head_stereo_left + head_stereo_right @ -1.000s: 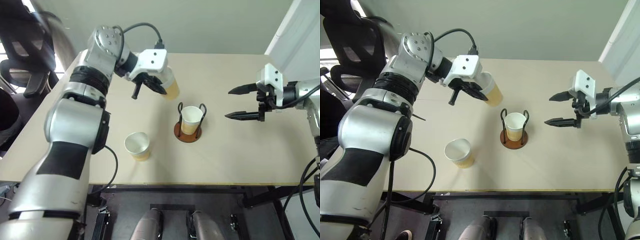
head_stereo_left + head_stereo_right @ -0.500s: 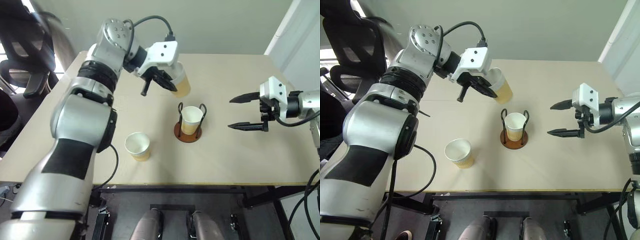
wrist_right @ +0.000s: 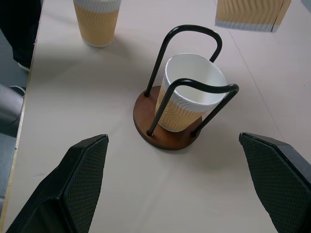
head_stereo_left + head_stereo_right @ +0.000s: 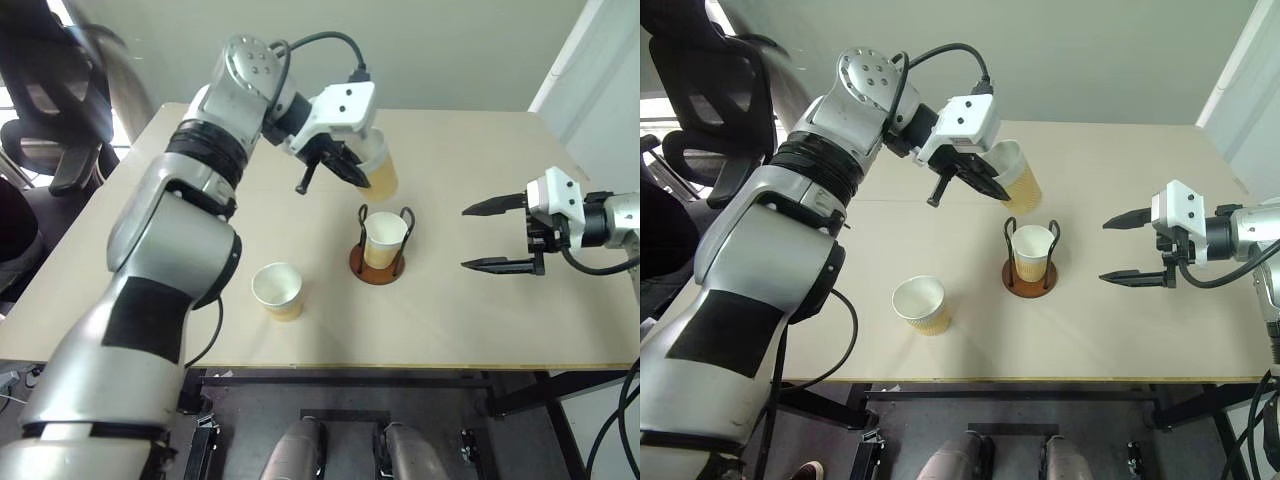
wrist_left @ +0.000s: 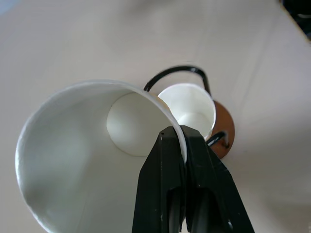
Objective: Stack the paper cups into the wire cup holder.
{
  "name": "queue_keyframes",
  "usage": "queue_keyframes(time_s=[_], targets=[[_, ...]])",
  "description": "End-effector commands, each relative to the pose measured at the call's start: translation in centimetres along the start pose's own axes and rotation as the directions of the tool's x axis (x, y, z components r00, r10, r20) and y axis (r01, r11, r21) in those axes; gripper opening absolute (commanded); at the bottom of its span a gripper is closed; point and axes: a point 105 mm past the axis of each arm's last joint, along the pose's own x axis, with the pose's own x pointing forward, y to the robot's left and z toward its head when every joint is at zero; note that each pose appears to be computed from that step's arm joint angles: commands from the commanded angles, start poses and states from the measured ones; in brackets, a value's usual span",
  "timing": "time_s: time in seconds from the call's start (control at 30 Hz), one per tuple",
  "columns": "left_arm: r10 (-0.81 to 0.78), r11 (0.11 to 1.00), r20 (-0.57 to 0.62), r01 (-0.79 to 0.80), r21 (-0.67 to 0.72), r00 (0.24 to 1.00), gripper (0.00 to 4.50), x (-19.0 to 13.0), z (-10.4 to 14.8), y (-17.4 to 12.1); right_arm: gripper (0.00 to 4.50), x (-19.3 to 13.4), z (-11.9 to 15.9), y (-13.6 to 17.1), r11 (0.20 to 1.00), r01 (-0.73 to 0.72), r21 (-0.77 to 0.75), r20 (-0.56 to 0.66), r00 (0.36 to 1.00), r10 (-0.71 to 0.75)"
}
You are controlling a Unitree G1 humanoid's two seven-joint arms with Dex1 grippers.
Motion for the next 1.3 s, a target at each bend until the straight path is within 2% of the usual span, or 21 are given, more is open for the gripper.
queue_keyframes(time_s=[0.03,0.4,0.7,0.87,1.3], targets=[[-0.048,0.997,-0.011,0.048,0.061,0.999,0.04,-0.5,1.4,-0.2,4.46,-0.9,1.3,-0.5,0.998,0.024,-0.051,0.019,1.0,-0.023],[-0.146,0.984,-0.046,0.15,0.092,0.988,0.04,1.7,0.4,-1.6,4.46,-1.5,2.2,-1.0,0.998,0.033,-0.057,0.023,0.999,-0.032],[-0.167,0.981,-0.036,0.17,0.097,0.985,0.04,2.4,0.6,-1.7,4.46,-2.0,3.5,-1.2,0.997,0.029,-0.07,0.025,0.999,-0.027],[-0.18,0.977,-0.073,0.187,0.105,0.981,0.04,2.6,-0.1,-2.0,4.46,-2.1,4.4,-1.3,0.996,0.031,-0.081,0.036,0.999,-0.029],[-0.173,0.971,-0.121,0.19,0.146,0.977,0.04,2.9,-1.3,-2.2,4.46,-2.0,4.7,-1.3,0.995,0.033,-0.09,0.039,0.999,-0.03]])
